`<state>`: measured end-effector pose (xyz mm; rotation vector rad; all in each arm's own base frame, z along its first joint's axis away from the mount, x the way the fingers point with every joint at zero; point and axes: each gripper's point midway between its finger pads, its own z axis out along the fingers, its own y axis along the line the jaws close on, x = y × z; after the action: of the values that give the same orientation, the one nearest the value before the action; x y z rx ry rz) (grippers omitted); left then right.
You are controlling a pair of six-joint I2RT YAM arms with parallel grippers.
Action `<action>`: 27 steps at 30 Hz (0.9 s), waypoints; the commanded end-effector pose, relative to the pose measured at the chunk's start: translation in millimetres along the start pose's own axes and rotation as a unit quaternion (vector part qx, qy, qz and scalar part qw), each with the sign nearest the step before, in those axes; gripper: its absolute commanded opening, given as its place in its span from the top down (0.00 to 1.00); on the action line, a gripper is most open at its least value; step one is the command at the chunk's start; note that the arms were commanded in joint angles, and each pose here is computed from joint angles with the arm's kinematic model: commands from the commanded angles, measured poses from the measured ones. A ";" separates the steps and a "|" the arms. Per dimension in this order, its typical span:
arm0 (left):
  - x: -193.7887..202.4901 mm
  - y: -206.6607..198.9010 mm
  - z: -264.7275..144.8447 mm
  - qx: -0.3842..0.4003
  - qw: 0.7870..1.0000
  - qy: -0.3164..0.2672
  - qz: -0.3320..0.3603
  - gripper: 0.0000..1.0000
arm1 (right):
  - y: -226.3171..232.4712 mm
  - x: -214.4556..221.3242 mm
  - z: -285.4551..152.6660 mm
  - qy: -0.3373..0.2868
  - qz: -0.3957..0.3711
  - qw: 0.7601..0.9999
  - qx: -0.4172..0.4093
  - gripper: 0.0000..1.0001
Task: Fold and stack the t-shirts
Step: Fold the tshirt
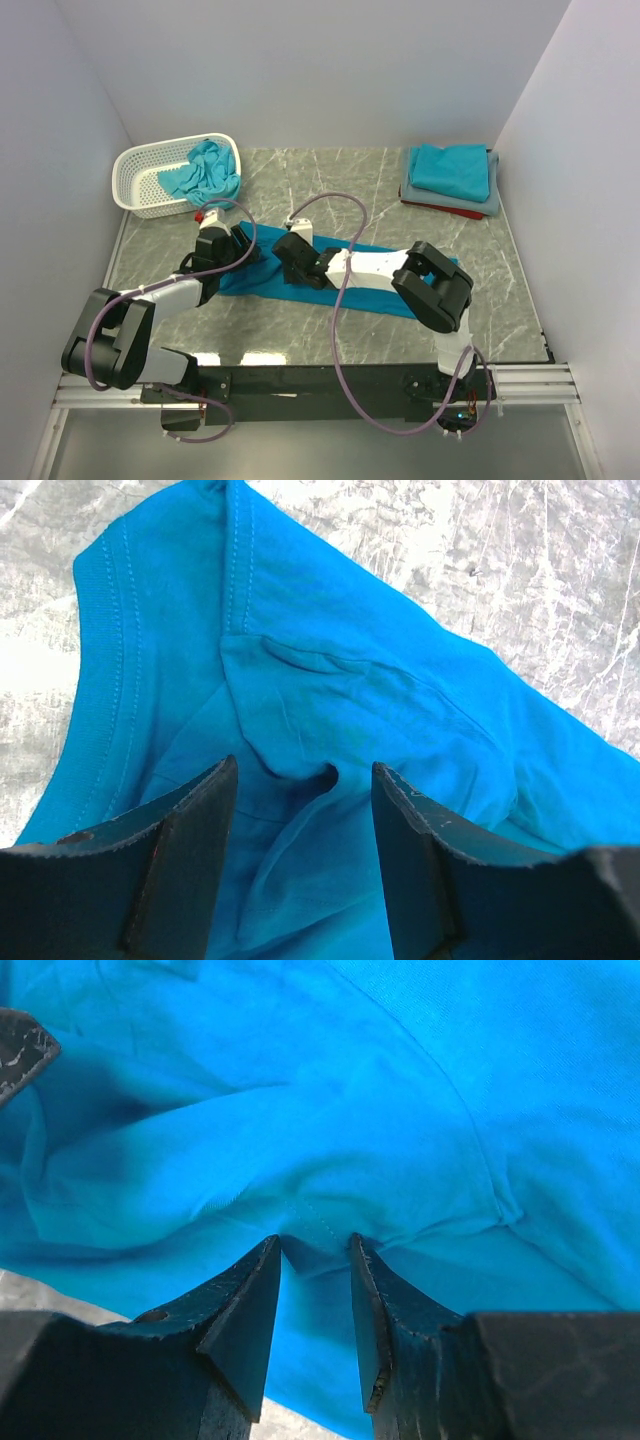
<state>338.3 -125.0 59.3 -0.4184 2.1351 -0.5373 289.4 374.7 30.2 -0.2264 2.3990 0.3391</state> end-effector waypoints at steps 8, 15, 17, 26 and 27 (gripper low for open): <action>-12.6 -10.2 -1.1 0.021 1.000 -0.019 0.008 0.39 | 7.0 -0.7 11.1 0.004 0.001 1.000 0.013 0.61; -10.8 -8.4 -6.2 0.022 1.000 -0.022 0.002 0.40 | -0.7 -14.5 -9.2 -0.014 -0.002 1.000 0.021 0.86; -8.5 -2.5 -6.9 0.011 1.000 -0.023 0.002 0.41 | -0.7 -22.4 -18.6 -0.024 -0.002 1.000 0.017 0.92; 8.7 11.5 -12.6 0.000 1.000 -0.014 -0.007 0.46 | -6.7 -20.2 -39.8 -0.021 -0.002 1.000 0.002 0.99; 9.9 12.6 -13.2 -0.002 1.000 -0.013 -0.008 0.46 | -8.3 -17.2 -40.5 -0.018 -0.002 1.000 0.001 0.99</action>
<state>317.7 -117.2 43.3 -0.4342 2.1635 -0.5193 284.4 359.3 54.5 -0.2242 2.3868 0.3134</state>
